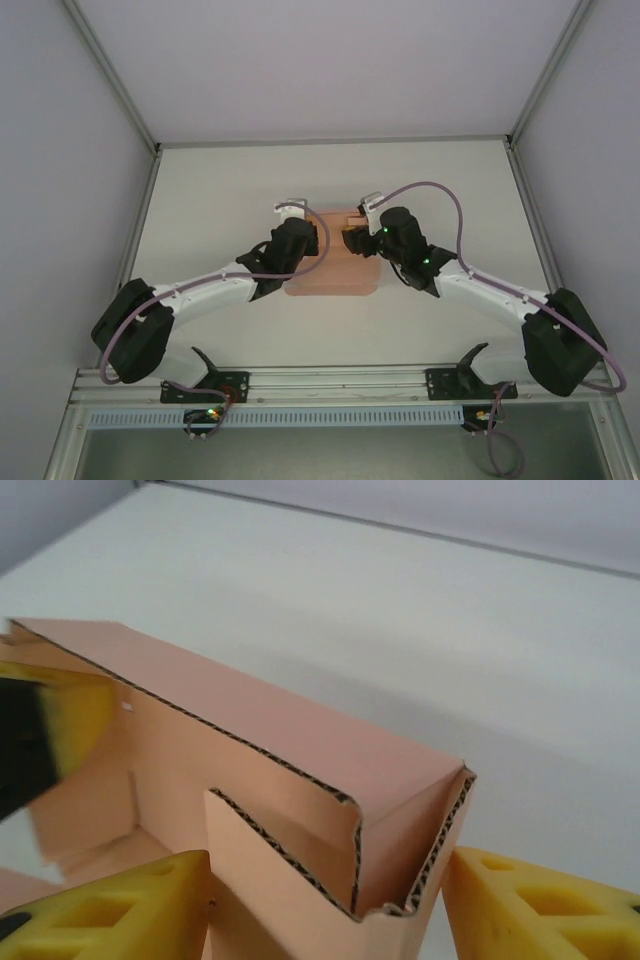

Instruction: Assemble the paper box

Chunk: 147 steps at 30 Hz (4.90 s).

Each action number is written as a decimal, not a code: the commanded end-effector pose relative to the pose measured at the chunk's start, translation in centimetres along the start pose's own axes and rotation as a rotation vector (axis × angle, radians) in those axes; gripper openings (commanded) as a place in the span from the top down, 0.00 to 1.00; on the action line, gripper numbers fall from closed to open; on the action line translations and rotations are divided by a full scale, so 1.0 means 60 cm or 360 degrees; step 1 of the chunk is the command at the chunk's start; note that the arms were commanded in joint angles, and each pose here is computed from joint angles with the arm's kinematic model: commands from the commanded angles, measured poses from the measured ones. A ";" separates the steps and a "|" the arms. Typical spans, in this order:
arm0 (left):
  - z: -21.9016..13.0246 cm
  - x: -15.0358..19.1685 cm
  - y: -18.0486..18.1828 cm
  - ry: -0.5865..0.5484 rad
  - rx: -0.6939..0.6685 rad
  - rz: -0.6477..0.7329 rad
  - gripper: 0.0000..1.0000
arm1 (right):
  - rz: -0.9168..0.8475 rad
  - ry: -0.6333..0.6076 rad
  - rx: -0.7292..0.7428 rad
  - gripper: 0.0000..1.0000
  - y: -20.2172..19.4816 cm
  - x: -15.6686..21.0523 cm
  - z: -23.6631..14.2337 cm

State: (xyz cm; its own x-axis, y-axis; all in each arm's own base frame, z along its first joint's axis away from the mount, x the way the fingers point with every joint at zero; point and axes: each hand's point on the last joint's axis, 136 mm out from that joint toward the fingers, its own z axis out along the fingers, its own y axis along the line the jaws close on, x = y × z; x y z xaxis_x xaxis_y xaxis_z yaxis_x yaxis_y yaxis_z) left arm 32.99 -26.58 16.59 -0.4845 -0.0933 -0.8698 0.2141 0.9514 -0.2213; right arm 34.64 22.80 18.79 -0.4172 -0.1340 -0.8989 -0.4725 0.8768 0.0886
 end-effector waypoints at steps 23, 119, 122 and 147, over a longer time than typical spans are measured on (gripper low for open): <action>-0.019 -0.031 -0.006 -0.0094 0.0054 0.0022 1.00 | 0.0089 0.0088 -0.0570 0.00 0.060 0.015 -0.086; -0.013 -0.025 -0.032 -0.0021 0.0073 0.0078 1.00 | 0.0235 0.0010 -0.0100 0.45 0.025 -0.058 0.006; -0.010 -0.021 -0.036 -0.0005 0.0098 0.0104 1.00 | 0.0210 -0.0056 -0.0142 0.08 0.029 -0.074 -0.033; -0.012 0.135 -0.059 0.1181 0.1024 0.1943 1.00 | 0.0574 0.0228 0.0537 0.00 -0.162 0.082 -0.216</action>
State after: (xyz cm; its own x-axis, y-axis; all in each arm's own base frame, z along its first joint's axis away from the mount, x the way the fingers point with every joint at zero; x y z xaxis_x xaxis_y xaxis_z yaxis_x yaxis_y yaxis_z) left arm 29.68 -32.31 13.88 -0.1247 0.8550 -0.5034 0.9581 0.2356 0.1629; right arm 27.92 8.08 19.53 -0.5978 0.1500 -0.7875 -0.0295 0.9775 0.2086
